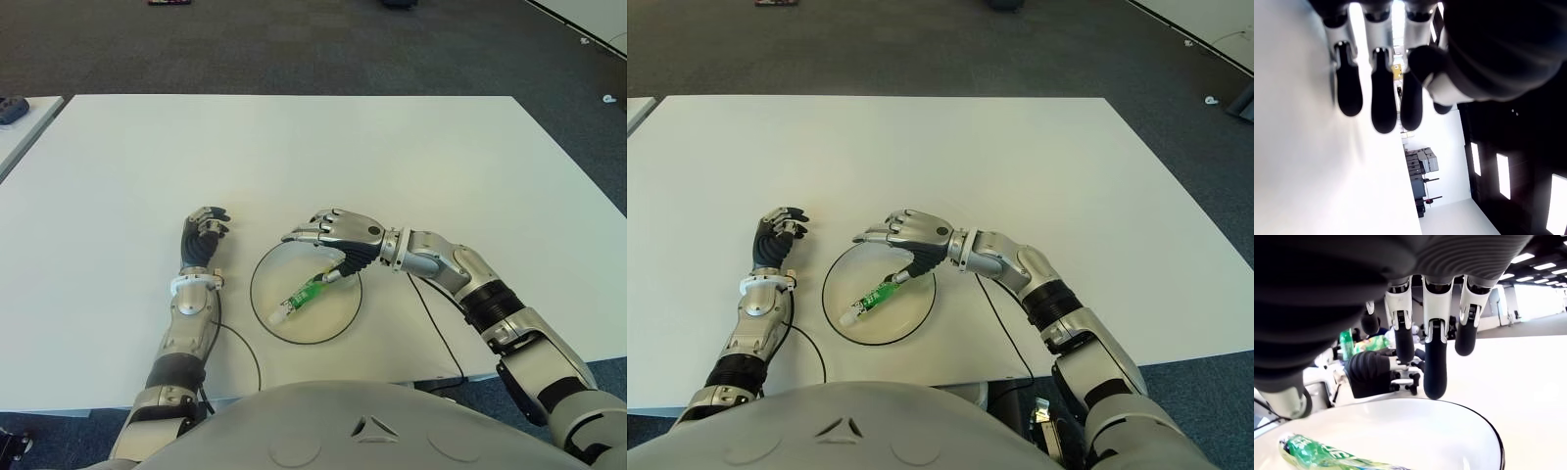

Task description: Put the toothpaste on the table into the plate.

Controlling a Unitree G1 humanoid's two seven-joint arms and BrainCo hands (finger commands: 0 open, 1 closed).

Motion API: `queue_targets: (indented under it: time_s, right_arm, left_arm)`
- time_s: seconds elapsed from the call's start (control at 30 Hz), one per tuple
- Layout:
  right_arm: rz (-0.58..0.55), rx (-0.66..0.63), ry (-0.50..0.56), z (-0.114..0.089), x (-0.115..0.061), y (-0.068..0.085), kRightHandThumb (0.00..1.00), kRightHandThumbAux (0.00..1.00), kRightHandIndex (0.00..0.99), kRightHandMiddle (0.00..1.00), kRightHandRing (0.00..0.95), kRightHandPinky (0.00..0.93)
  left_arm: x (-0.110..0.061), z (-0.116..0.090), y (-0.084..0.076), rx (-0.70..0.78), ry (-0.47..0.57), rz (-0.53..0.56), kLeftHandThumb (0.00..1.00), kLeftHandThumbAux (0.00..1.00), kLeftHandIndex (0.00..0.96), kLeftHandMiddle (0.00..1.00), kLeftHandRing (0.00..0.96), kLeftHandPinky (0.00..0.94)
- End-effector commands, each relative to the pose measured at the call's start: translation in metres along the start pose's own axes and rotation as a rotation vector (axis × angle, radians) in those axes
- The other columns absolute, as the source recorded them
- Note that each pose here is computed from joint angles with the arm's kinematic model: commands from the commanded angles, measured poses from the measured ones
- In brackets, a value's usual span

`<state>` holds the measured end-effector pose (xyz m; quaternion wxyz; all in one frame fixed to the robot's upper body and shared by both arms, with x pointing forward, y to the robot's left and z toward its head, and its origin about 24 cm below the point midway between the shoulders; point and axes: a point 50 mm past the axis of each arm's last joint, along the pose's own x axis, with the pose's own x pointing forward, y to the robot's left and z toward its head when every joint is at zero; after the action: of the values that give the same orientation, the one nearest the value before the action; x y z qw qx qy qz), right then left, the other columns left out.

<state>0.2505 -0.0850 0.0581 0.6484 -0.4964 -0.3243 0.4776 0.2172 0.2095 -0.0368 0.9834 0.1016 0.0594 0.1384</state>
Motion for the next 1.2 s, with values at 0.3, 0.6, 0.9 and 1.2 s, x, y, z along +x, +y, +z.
queue_targets:
  time_s: [0.3, 0.6, 0.9, 1.2]
  right_arm:
    - [-0.042, 0.075, -0.001, -0.002, 0.000, -0.001, 0.265, 0.234, 0.000, 0.000, 0.000, 0.000]
    - [-0.153, 0.108, -0.032, -0.005, 0.004, -0.019, 0.243, 0.193, 0.000, 0.000, 0.000, 0.000]
    - [-0.330, 0.149, 0.009, -0.023, 0.015, -0.052, 0.189, 0.299, 0.000, 0.000, 0.000, 0.000]
    - [-0.576, 0.344, 0.226, -0.048, 0.009, -0.056, 0.081, 0.554, 0.000, 0.056, 0.066, 0.147]
  left_arm:
    - [-0.004, -0.009, -0.002, 0.008, 0.046, -0.004, 0.834, 0.680, 0.420, 0.472, 0.550, 0.512]
    - [-0.004, -0.010, -0.002, 0.009, 0.051, -0.007, 0.835, 0.680, 0.418, 0.474, 0.558, 0.519]
    - [-0.002, -0.010, -0.002, -0.003, 0.042, -0.011, 0.835, 0.679, 0.421, 0.473, 0.565, 0.520]
    - [0.000, -0.011, -0.002, -0.010, 0.033, -0.019, 0.834, 0.680, 0.418, 0.475, 0.566, 0.524]
